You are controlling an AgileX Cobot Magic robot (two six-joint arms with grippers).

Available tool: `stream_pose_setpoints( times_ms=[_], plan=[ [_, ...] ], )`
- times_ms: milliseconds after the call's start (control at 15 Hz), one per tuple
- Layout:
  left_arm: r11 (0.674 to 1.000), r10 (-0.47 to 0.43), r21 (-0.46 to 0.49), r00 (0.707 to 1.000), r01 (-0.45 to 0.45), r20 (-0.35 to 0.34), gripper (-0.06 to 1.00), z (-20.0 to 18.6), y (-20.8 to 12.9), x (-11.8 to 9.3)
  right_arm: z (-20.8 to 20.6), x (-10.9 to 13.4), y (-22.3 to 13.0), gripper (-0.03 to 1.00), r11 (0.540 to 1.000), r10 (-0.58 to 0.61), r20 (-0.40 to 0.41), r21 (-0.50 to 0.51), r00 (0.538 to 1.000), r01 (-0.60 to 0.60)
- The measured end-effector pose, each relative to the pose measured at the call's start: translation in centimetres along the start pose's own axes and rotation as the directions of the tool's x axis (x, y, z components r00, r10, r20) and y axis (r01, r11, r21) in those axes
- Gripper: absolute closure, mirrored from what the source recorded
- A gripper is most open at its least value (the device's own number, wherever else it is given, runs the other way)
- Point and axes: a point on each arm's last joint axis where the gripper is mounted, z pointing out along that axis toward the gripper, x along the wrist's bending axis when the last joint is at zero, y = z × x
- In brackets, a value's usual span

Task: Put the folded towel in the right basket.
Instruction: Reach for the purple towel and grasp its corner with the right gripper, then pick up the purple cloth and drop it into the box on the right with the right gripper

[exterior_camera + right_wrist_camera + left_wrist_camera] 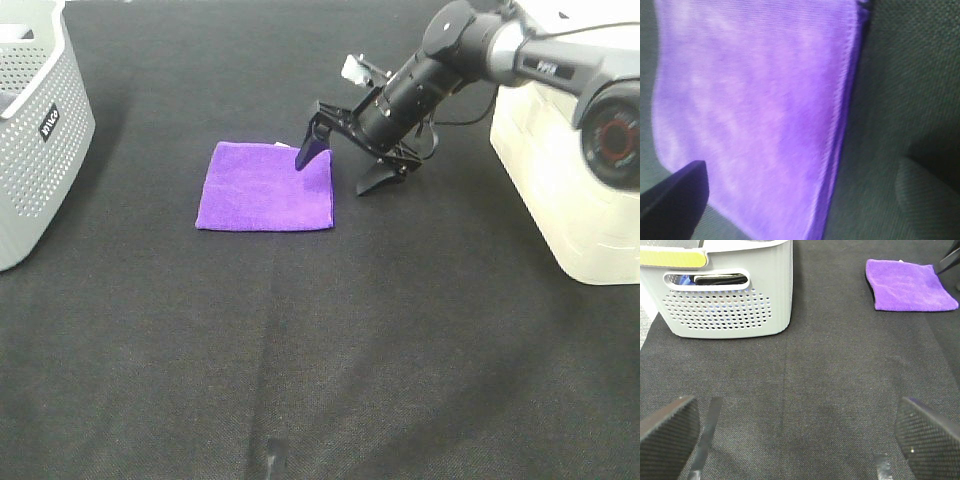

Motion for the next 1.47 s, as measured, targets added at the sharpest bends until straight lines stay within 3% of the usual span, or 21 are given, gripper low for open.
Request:
stream_pose_setpoints(
  times_ms=[333, 600, 667, 800, 1000, 1267, 1467],
  plan=[
    [1.000, 0.000, 0.000, 1.000, 0.000, 0.000, -0.04, 0.0, 0.0, 0.0, 0.8, -0.1, 0.1, 0.02, 1.000, 0.024, -0.013, 0.001, 1.000, -0.024],
    [1.000, 0.000, 0.000, 1.000, 0.000, 0.000, -0.04, 0.0, 0.0, 0.0, 4.3, 2.6, -1.2, 0.11, 1.000, 0.013, -0.038, 0.004, 0.999, -0.013],
    [1.000, 0.000, 0.000, 1.000, 0.000, 0.000, -0.04, 0.0, 0.0, 0.0, 4.9, 3.1, -1.6, 0.16, 1.000, 0.015, -0.047, 0.007, 0.999, -0.014],
    [1.000, 0.000, 0.000, 1.000, 0.000, 0.000, -0.04, 0.0, 0.0, 0.0, 5.3, 3.2, -1.7, 0.36, 0.999, 0.032, -0.044, 0.004, 0.998, -0.032],
    [1.000, 0.000, 0.000, 1.000, 0.000, 0.000, -0.04, 0.0, 0.0, 0.0, 5.3, 2.8, -1.3, 0.89, 1.000, -0.001, 0.001, 0.006, 1.000, 0.001],
    [1.000, 0.000, 0.000, 1.000, 0.000, 0.000, -0.04, 0.0, 0.0, 0.0, 3.1, 4.6, -0.4, 0.92, 0.992, -0.121, 0.032, 0.050, 0.992, 0.119],
    [1.000, 0.000, 0.000, 1.000, 0.000, 0.000, -0.04, 0.0, 0.0, 0.0, -6.3, 8.4, 3.2, 0.92, 0.963, -0.168, -0.034, -0.218, 0.985, 0.156]
  ],
)
